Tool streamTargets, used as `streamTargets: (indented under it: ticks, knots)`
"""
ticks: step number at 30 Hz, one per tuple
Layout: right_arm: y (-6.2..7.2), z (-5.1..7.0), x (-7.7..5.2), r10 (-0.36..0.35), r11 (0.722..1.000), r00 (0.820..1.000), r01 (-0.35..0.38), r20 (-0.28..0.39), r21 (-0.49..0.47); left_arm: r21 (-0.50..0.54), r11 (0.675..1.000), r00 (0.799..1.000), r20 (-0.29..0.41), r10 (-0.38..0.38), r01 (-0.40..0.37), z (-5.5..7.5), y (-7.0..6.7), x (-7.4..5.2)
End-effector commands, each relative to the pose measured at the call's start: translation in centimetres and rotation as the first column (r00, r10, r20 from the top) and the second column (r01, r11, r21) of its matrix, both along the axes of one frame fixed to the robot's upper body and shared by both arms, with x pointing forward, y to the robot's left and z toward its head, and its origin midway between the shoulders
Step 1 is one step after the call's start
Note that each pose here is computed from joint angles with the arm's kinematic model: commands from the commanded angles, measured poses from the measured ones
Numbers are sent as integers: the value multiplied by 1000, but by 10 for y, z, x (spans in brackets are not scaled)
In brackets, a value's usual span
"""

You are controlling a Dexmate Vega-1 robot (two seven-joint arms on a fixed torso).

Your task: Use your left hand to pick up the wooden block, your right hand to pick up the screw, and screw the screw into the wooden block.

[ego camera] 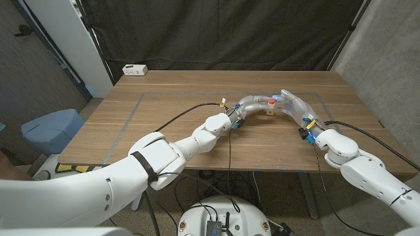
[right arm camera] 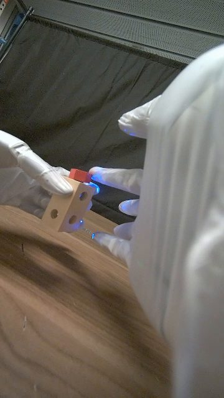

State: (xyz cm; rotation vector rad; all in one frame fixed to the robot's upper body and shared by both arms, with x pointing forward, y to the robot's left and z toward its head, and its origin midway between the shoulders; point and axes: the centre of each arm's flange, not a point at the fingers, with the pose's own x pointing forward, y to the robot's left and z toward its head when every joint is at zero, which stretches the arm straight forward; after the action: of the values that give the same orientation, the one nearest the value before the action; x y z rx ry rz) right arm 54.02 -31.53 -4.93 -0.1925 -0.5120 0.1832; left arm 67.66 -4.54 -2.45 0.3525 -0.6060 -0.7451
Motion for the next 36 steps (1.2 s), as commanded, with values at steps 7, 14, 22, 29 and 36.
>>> streamTargets:
  ticks: [7, 14, 22, 29, 36]
  knots:
    - [-1, -1, -6, -22, 1000, 1000, 22, -8, -2, -1, 1000, 1000, 1, -4, 4, 0, 1, 0]
    - [-1, -2, -7, -22, 1000, 1000, 22, -11, 0, -4, 1000, 1000, 1, -6, 6, -1, 2, 0]
    - [-2, -3, -8, -8, 1000, 1000, 8, -8, -2, -8, 1000, 1000, -1, -6, 6, -2, 2, 0]
    - [-2, -5, -10, -5, 1000, 1000, 5, -9, 0, -5, 1000, 1000, -8, -5, 5, -2, 1, 0]
    - [-4, -7, -11, 7, 1000, 1000, -7, -8, 14, -3, 1000, 1000, -11, -5, 5, -3, -1, 0]
